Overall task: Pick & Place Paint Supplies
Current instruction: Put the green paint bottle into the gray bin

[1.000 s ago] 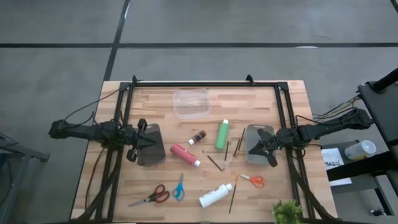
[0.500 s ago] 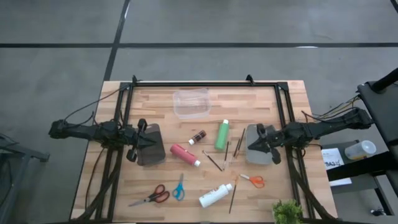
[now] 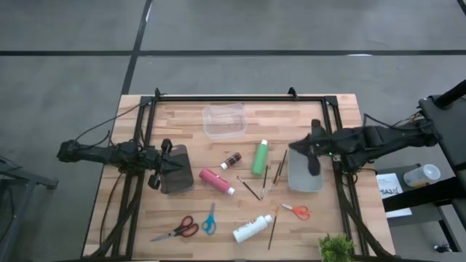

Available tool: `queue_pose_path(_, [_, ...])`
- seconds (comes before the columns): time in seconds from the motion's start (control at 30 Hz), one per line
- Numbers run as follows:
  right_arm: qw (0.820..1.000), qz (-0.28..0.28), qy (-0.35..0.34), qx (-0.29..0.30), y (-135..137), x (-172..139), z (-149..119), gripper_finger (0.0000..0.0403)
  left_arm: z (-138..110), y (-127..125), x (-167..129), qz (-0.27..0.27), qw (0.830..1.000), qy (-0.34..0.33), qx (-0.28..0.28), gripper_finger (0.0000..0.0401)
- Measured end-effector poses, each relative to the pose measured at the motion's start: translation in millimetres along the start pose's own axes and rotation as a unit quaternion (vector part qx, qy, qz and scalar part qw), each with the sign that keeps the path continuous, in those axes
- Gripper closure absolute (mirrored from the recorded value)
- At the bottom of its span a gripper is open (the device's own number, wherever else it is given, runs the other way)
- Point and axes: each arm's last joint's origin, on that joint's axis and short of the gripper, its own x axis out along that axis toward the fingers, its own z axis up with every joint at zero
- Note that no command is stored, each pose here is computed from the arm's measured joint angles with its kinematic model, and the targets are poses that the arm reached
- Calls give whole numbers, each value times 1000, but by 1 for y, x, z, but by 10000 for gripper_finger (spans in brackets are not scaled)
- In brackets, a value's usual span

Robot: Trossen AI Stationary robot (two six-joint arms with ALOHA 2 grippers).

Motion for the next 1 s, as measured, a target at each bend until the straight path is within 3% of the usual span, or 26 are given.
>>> queue_pose_path(0.1, [996,-73,34,-42,2,8,5,388,0,0,0,0,1000,0,0,350])
queue_pose_path(0.27, [992,-96,51,-67,11,23,17,388,0,0,0,0,1000,0,0,350])
queue_pose_path(0.43, [992,-104,62,-26,19,37,21,388,0,0,0,0,1000,0,0,350])
queue_pose_path(0.77, [982,-142,104,69,24,65,-2,388,0,0,0,0,1000,0,0,350])
queue_pose_path(1.0, [975,-138,155,83,31,87,-17,388,0,0,0,0,1000,0,0,350])
